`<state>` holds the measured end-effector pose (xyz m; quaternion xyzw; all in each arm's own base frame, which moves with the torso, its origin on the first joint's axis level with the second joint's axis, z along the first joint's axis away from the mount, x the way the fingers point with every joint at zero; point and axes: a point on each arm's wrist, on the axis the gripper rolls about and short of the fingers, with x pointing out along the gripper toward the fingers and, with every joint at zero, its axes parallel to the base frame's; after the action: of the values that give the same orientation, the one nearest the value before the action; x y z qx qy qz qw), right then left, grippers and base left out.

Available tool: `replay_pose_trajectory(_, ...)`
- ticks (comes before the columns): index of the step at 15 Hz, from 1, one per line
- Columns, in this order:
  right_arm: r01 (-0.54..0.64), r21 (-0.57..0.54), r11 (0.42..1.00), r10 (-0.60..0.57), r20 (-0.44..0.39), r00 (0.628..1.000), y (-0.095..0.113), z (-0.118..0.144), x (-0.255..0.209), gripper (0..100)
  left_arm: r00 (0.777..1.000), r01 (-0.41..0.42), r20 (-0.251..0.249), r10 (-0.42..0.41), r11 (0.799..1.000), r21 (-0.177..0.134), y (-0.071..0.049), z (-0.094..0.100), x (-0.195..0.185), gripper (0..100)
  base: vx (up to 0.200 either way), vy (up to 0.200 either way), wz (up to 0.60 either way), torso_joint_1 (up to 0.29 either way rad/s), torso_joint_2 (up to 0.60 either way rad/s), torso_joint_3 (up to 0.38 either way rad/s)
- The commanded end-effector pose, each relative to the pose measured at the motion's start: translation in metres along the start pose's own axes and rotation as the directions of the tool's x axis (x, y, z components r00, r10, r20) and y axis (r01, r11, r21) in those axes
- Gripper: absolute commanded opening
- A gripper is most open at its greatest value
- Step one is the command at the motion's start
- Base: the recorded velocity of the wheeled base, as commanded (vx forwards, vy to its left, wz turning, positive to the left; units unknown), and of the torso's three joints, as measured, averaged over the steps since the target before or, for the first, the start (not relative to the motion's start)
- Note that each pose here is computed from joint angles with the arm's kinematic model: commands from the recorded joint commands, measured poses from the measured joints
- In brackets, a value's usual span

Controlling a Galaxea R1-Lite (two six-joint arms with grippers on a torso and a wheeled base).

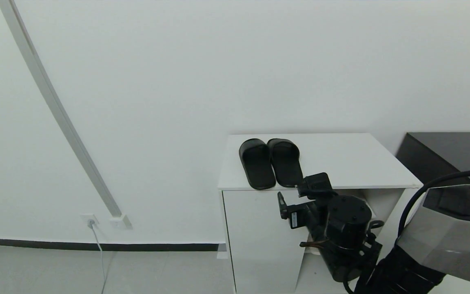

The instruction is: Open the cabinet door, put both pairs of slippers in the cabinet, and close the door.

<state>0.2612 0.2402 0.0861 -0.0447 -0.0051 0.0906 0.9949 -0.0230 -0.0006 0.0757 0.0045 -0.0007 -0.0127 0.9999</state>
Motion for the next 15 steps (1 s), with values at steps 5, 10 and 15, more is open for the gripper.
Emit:
replay_pose_trajectory(5, -0.014, 0.083, 0.996, 0.019, -0.053, 0.998, 0.017, 0.05, 0.032, 100, 1.0, -0.001, -0.001, 0.001, 1.0, -0.001, 0.0, 0.0, 0.0, 0, 0.0, 0.0, 0.0, 0.0, 0.0, 0.0)
replay_pose_trajectory(10, -0.004, 0.177, 0.984, 0.033, -0.158, 0.987, 0.022, 0.1, 0.045, 100, 1.0, -0.001, -0.001, 0.001, 1.0, -0.001, 0.0, 0.0, 0.0, 0, 0.0, 0.0, 0.0, 0.0, 0.0, 0.0)
replay_pose_trajectory(15, -0.011, 0.181, 0.983, 0.053, -0.228, 0.972, 0.026, 0.094, 0.044, 100, 1.0, -0.001, -0.001, 0.001, 1.0, 0.0, 0.0, 0.0, 0.0, 0, 0.12, 0.0, 0.0, 0.001, 0.0, 0.0)
